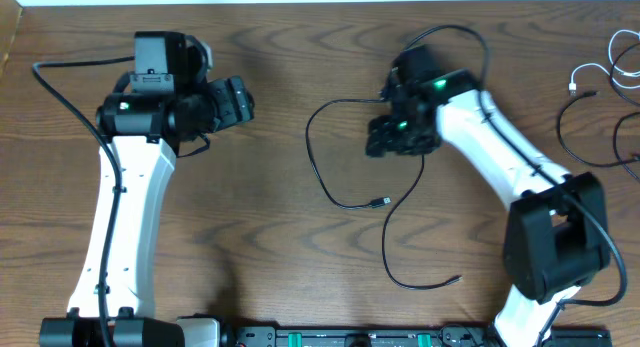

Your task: Untangle cables

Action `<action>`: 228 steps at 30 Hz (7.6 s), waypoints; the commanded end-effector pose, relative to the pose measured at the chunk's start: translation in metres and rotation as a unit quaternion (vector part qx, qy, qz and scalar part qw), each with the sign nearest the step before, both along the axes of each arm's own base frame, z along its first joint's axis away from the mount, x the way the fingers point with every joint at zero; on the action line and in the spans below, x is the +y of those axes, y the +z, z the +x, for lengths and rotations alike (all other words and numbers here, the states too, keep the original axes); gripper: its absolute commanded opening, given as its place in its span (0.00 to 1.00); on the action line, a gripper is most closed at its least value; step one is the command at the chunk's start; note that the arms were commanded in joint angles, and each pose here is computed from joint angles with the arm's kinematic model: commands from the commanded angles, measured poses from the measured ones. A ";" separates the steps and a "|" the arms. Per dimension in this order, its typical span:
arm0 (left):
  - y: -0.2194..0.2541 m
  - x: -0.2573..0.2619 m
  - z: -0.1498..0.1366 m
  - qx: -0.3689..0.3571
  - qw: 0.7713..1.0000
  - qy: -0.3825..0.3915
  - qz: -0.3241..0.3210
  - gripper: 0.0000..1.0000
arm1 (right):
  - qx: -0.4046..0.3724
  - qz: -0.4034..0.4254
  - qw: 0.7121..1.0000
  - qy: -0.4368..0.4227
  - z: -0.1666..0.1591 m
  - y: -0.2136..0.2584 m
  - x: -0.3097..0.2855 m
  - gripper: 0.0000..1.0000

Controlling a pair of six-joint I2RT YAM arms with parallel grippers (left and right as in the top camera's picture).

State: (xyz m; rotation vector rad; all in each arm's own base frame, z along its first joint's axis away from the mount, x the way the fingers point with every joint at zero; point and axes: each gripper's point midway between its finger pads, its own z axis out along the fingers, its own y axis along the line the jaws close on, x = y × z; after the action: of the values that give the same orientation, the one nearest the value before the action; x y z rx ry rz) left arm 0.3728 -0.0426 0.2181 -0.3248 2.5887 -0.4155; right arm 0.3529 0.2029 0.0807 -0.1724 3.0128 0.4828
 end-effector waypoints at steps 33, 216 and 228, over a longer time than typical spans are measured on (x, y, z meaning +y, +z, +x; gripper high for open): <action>-0.014 0.005 -0.010 0.033 0.999 -0.002 0.008 0.85 | 0.105 -0.106 0.930 -0.336 -0.092 -0.085 0.007 0.72; -0.023 0.004 -0.020 0.057 0.998 -0.003 0.008 0.85 | -0.041 -0.087 0.970 -0.223 -0.015 -0.052 -0.060 0.19; -0.022 0.004 -0.017 0.049 0.999 -0.002 0.008 0.85 | -0.090 -0.082 0.988 -0.098 -0.004 -0.053 -0.041 0.55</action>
State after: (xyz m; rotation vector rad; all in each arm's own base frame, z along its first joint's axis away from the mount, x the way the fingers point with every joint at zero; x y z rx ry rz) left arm 0.3577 -0.0394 0.2031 -0.3555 2.6676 -0.4057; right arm 0.3465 0.1552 0.0317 0.1682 2.8465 0.2072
